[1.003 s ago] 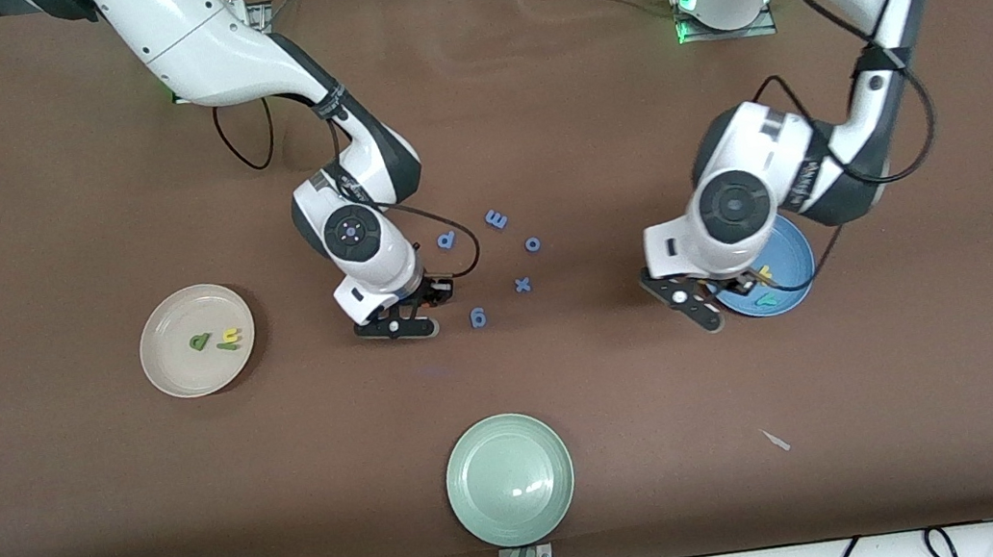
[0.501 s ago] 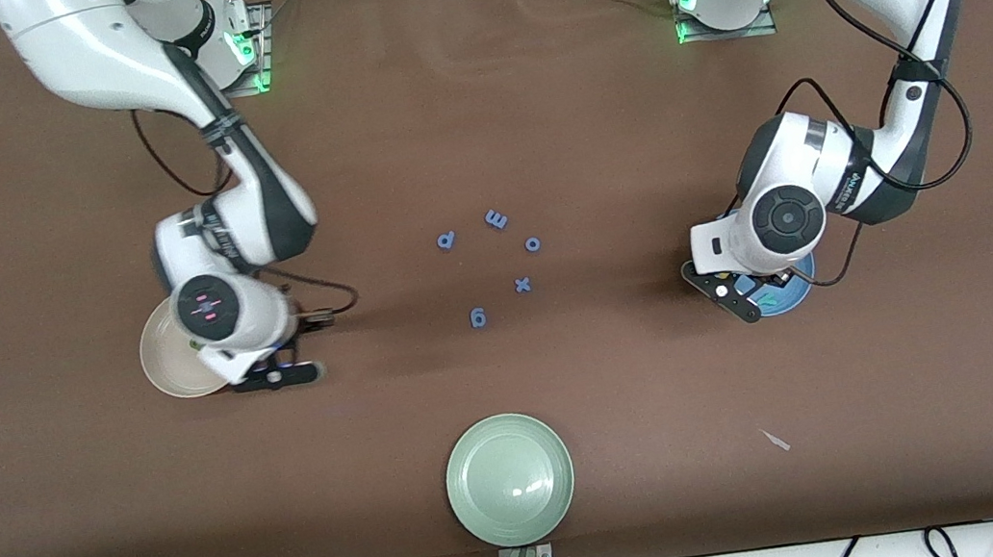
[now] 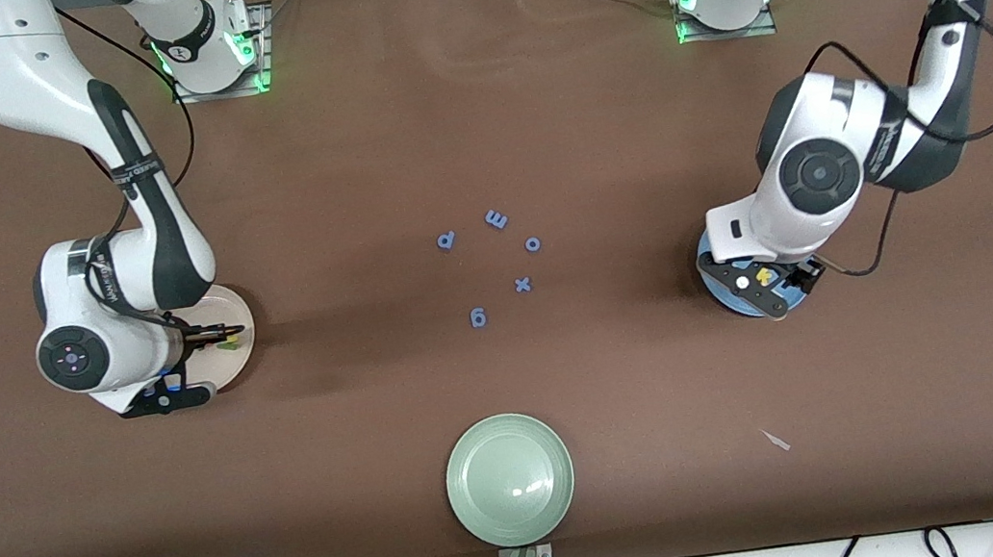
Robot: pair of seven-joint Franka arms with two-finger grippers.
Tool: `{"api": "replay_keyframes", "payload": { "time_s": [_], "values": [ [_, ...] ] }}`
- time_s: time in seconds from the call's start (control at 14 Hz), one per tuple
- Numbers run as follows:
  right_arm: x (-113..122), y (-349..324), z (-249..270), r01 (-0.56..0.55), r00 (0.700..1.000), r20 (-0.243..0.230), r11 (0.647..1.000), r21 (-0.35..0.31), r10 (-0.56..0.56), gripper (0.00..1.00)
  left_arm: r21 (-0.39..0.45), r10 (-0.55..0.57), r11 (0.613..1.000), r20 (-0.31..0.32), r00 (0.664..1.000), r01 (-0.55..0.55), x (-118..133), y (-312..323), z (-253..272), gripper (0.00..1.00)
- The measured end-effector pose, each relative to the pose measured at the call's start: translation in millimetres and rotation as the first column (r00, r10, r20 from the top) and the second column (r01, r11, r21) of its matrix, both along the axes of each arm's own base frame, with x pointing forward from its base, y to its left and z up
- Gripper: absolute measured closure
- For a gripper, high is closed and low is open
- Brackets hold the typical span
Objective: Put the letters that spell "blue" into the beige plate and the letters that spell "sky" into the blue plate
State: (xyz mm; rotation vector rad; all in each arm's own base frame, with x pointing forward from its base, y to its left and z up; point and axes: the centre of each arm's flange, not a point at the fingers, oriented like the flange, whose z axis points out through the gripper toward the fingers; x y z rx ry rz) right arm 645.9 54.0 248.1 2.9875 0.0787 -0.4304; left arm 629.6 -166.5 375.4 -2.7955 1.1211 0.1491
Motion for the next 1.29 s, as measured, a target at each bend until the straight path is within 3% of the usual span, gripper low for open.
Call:
{"api": "replay_keyframes", "payload": {
  "time_s": [0.21, 0.36, 0.57, 0.72, 0.86, 1.0, 1.29],
  "values": [
    [10.1, 21.8, 19.2, -0.013, 0.999, 0.036, 0.999, 0.034, 0.011, 0.16, -0.042, 0.062, 0.997, 0.026, 0.998, -0.061, 4.7, 4.8, 80.7, 0.0],
    [13.3, 35.2, 38.3, -0.026, 0.999, 0.026, 0.999, 0.04, 0.025, 0.0, -0.053, 0.118, 0.992, 0.051, 0.992, -0.116, 6.9, 11.7, 124.9, 0.0],
    [12.4, 51.1, 84.7, -0.037, 0.999, -0.011, 0.998, 0.046, 0.038, 0.0, -0.116, 0.319, 0.944, 0.096, 0.943, -0.308, -3.6, 31.4, 180.6, 0.0],
    [6.9, 53.2, 126.0, -0.036, 0.999, -0.031, 0.998, 0.053, 0.038, 0.0, -0.143, 0.474, 0.878, 0.12, 0.872, -0.457, -21.9, 56.6, 212.9, 0.0],
    [-3.4, 52.1, 165.3, -0.034, 0.999, -0.036, 0.997, 0.065, 0.037, 0.0, -0.197, 0.591, 0.799, 0.083, 0.802, -0.569, -41.5, 92.7, 228.8, 0.0],
    [-14.0, 58.1, 201.9, -0.051, 0.999, -0.002, 0.995, 0.087, 0.051, 0.0, -0.215, 0.652, 0.744, 0.028, 0.758, -0.632, -61.1, 127.4, 222.9, 0.0],
    [-58.5, 58.9, 273.0, -0.117, 0.986, 0.128, 0.989, 0.095, 0.104, 0.0, -0.195, 0.67, 0.732, 0.034, 0.742, -0.653, -78.1, 134.2, 208.3, 0.0]
  ]
}}
